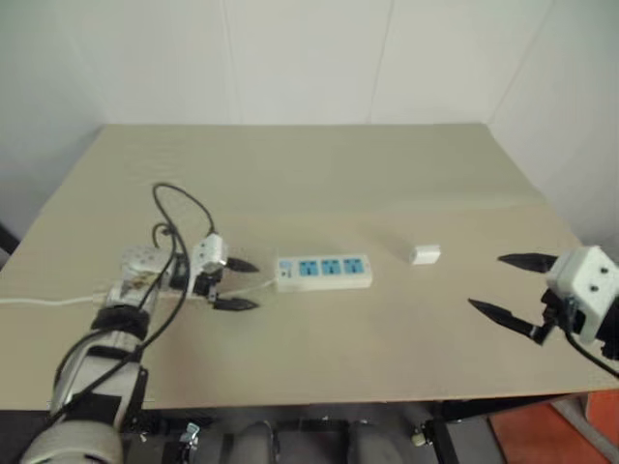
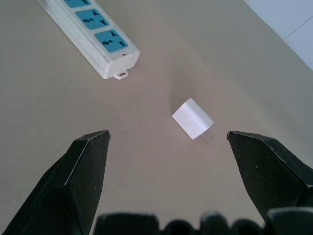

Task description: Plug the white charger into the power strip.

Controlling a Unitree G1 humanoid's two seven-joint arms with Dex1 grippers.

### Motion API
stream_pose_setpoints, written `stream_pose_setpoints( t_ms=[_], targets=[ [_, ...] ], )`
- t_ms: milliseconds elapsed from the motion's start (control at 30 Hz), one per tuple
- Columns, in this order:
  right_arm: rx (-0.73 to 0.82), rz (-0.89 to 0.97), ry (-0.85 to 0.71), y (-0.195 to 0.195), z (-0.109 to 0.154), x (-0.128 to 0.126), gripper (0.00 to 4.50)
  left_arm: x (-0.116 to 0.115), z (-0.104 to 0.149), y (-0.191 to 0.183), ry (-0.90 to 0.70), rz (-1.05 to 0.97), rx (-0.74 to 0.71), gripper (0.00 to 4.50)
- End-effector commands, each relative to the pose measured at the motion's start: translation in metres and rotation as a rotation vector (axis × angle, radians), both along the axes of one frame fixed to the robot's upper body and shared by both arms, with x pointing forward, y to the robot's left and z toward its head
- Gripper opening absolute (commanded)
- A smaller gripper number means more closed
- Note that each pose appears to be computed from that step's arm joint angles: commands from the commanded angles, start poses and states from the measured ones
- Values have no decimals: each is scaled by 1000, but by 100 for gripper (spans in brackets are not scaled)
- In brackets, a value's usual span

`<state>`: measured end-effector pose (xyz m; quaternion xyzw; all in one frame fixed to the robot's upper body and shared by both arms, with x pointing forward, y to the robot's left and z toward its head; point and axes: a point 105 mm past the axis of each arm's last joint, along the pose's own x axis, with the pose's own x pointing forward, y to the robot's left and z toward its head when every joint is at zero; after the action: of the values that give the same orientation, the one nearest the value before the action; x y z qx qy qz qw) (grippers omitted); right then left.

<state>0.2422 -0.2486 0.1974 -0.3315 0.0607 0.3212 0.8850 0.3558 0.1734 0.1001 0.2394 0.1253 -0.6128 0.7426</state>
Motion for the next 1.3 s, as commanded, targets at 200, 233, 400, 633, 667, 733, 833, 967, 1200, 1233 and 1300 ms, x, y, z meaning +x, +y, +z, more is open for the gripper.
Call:
stream_pose_setpoints(
  t_ms=[200, 233, 400, 633, 667, 733, 833, 967, 1200, 1233, 1300],
  targets=[
    [10, -4, 16, 33, -16, 1, 450, -7, -23, -11, 110, -30, 28, 292],
    [12, -5, 18, 36, -17, 2, 450, -8, -24, -12, 112, -31, 27, 258],
    [25, 42, 28, 59, -29, 3, 450, -12, -24, -18, 118, -22, -15, 100],
    [41, 56, 31, 75, -36, 5, 450, -10, -7, -35, 81, 161, -69, 3],
    [41, 52, 31, 75, -37, 6, 450, -13, -3, -39, 100, 177, -75, 3],
    [39, 43, 33, 74, -39, 7, 450, -25, 4, -47, 134, 176, -75, 3],
    [28, 32, 32, 72, -41, 9, 450, -38, 3, -51, 151, 196, -19, 3],
    [23, 22, 33, 72, -45, 12, 450, -43, -4, -53, 192, 287, 13, 3],
    [29, 14, 35, 74, -49, 12, 450, -42, 0, -55, 137, 300, 16, 65],
    [27, 8, 35, 73, -50, 13, 450, -44, 2, -55, 132, 281, 6, 87],
    [22, -2, 37, 71, -51, 13, 450, -49, 6, -56, 125, 241, -12, 153]
  ],
)
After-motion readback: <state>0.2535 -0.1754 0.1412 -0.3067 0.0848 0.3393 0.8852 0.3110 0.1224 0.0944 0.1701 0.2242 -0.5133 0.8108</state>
